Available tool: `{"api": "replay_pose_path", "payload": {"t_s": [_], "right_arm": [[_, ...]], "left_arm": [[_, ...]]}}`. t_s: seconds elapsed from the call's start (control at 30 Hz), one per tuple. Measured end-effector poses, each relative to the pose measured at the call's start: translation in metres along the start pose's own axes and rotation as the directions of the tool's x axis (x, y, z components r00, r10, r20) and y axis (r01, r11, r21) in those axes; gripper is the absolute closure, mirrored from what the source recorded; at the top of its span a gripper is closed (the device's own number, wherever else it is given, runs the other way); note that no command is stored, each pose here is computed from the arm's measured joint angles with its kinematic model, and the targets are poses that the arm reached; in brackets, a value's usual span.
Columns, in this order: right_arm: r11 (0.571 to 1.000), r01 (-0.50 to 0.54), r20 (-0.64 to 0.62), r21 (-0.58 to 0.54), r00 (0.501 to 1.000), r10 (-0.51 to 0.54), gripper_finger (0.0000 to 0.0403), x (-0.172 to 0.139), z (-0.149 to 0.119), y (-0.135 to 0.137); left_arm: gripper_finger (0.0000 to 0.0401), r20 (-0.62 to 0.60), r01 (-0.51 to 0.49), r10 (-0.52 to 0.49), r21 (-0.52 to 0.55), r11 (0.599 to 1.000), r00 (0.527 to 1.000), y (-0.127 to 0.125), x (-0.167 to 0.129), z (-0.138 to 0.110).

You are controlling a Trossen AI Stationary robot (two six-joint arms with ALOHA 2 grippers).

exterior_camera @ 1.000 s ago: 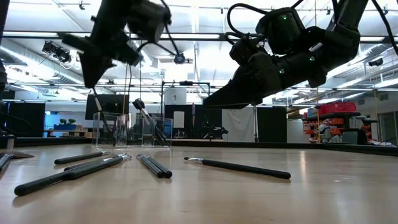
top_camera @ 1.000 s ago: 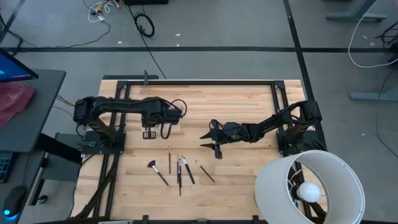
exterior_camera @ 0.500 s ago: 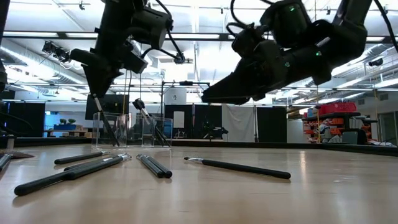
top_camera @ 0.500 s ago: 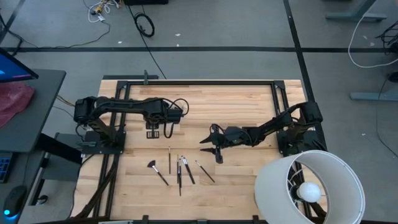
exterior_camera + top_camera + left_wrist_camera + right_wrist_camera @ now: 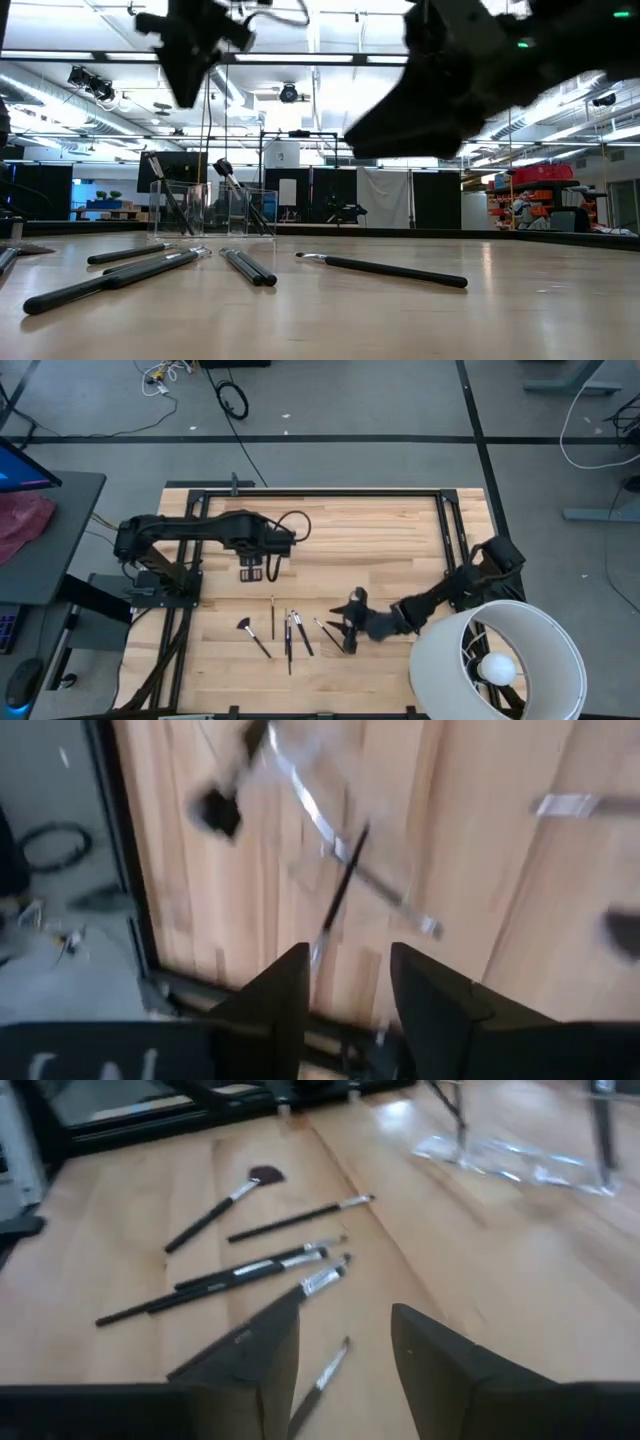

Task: Put items in baskets/containers
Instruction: Put the eyeshadow brush into the middle section of the transparent organizer

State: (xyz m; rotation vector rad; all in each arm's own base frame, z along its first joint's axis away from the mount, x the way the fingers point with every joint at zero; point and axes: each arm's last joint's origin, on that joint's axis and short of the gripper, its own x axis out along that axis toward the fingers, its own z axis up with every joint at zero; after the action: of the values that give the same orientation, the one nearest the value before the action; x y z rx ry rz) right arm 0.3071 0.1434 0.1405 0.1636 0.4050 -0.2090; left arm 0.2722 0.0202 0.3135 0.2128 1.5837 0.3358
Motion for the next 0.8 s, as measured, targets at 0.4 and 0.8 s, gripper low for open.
{"api": "replay_pose_path", "payload": {"t_s": [0.4,0.8], "right_arm": [[0.986,0.136,-0.044,-0.093,0.989,-0.141,0.0238,0.033,-0.063,0.028],[0.979,0.198,-0.047,-0.039,0.979,-0.2,0.0239,0.047,-0.079,0.028]], "left_arm": [[0.0277,0.215,0.01,-0.003,-0.029,1.0,0.977,0.006,-0.027,0.015],[0.0277,0.21,0.011,-0.004,-0.033,0.999,0.978,0.006,-0.026,0.014]]}}
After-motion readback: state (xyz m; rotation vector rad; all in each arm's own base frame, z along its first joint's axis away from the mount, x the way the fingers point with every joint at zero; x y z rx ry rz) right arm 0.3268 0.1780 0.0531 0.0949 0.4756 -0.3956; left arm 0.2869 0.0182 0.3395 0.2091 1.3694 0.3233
